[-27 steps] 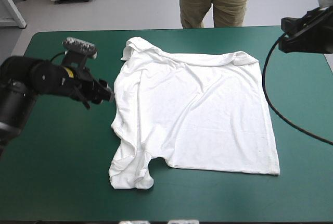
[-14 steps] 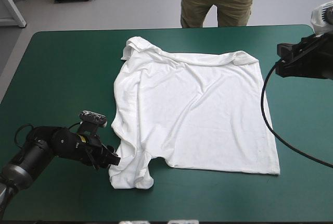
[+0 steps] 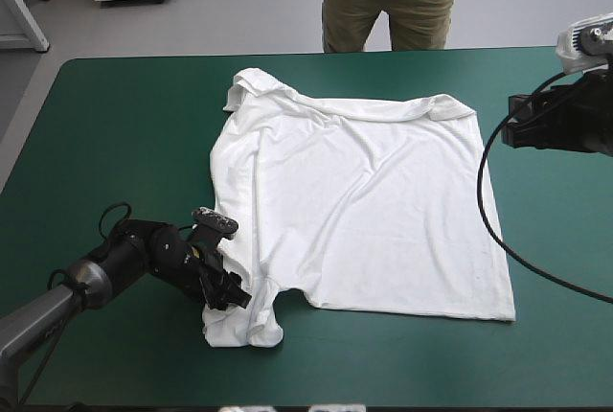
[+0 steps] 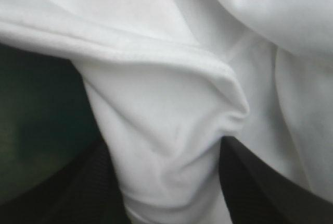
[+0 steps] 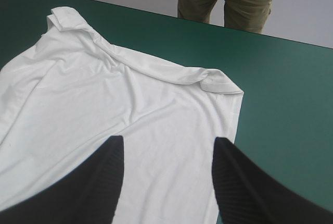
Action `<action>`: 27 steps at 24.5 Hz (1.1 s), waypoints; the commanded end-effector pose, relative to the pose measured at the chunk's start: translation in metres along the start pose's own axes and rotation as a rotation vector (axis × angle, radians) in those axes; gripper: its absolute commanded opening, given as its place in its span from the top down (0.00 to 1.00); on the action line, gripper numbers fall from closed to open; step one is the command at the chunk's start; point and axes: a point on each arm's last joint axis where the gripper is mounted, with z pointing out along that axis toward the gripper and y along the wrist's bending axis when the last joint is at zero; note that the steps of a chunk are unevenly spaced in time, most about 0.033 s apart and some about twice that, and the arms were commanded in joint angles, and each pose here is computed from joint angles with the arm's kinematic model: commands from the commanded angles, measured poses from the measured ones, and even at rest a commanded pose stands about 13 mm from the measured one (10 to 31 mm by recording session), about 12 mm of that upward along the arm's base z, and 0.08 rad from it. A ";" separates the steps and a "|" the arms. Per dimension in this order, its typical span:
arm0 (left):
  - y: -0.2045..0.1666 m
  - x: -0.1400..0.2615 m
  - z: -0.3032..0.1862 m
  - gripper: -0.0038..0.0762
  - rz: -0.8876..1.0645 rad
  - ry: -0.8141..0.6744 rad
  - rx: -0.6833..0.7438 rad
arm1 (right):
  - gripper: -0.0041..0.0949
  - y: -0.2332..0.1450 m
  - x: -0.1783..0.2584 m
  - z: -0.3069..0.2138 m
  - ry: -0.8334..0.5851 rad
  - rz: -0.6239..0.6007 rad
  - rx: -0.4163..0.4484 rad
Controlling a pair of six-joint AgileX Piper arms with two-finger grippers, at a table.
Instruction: Fold the cloth
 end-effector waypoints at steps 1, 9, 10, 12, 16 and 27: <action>0.003 -0.006 0.022 0.68 -0.045 -0.012 -0.001 | 0.47 0.000 -0.010 -0.009 -0.112 -0.012 0.020; 0.045 -0.019 0.006 0.96 -0.178 -0.119 -0.162 | 0.47 0.001 -0.011 -0.009 -0.126 -0.016 0.005; 0.056 -0.017 0.002 0.96 -0.205 -0.107 -0.190 | 0.47 0.002 -0.012 -0.009 -0.129 -0.019 -0.003; 0.076 -0.012 -0.005 0.96 -0.256 -0.082 -0.233 | 0.47 0.004 -0.012 -0.009 -0.132 -0.020 -0.025; 0.115 -0.003 -0.024 0.96 -0.402 -0.091 -0.277 | 0.47 0.004 -0.012 -0.008 -0.135 -0.020 -0.035; 0.219 0.034 -0.111 0.96 -0.767 -0.265 -0.591 | 0.47 0.007 -0.017 -0.008 -0.185 -0.027 -0.069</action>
